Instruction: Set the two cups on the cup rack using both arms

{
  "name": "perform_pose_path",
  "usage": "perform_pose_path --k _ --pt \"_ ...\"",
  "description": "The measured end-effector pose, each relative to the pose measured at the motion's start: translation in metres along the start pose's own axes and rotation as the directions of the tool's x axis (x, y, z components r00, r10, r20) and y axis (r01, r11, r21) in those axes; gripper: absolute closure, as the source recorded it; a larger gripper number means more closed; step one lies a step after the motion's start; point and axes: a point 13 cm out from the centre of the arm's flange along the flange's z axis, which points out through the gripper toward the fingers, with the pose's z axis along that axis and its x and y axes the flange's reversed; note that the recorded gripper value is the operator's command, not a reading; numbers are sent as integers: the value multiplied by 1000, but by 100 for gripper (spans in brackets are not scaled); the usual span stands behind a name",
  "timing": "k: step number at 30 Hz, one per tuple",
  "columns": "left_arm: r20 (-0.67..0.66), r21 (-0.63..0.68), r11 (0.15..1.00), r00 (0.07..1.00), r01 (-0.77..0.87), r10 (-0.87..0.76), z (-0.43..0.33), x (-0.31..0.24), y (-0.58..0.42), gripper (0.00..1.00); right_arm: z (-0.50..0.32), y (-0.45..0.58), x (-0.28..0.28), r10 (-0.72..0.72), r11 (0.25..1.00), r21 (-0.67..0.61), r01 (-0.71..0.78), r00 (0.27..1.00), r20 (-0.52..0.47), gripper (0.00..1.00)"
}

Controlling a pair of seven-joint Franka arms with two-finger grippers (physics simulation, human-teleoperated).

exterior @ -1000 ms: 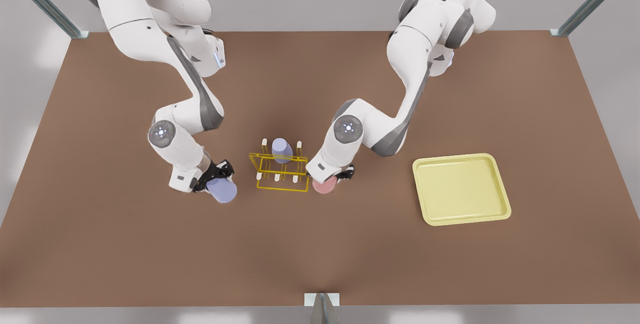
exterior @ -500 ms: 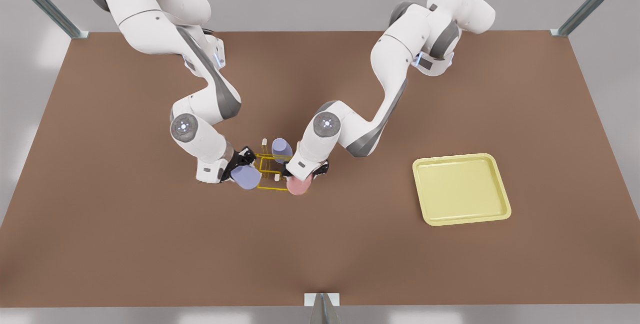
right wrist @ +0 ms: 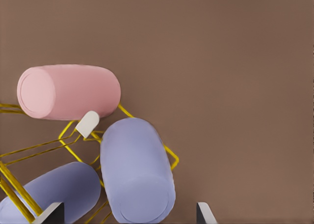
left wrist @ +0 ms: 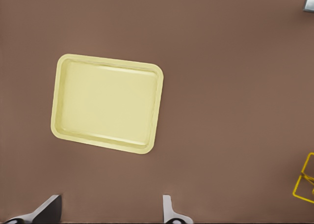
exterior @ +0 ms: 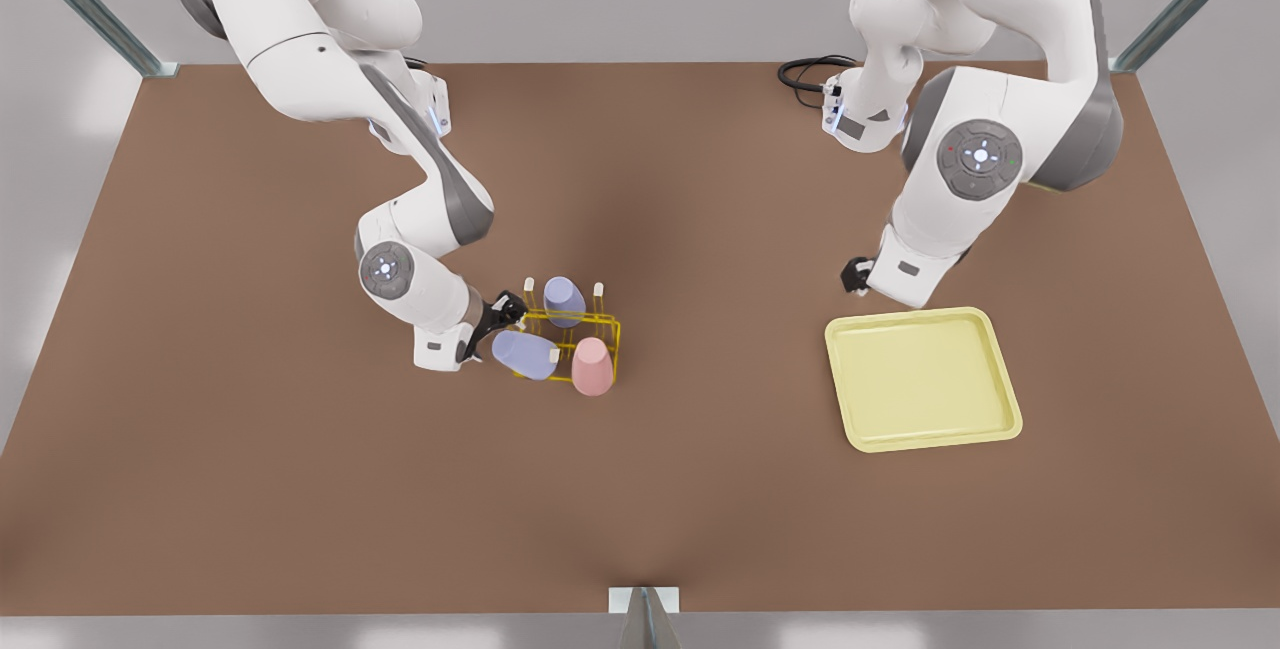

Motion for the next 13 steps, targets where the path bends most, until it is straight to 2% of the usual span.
perform_pose_path --k 2,4,6,8,10,13 --pt "-61 -14 999 998 -31 30 5 9 14 0 -45 -18 -23 14 1000 25 -15 999 48 0" --pt "-98 2 998 993 -67 67 1 15 22 0 -124 -104 -27 89 986 134 -99 993 80 0" --pt "-96 26 994 989 -108 110 -15 17 25 0 -187 -213 24 235 935 260 -243 970 61 0" --pt "-103 36 988 983 -150 153 -23 21 27 0 -260 -269 71 344 876 337 -346 937 66 0" --pt "-116 39 981 975 -188 192 -23 25 28 0 -320 -271 121 411 835 377 -400 910 56 0" --pt "-135 42 972 962 -232 236 -22 28 33 0 -339 -248 185 476 821 371 -433 879 -26 0"
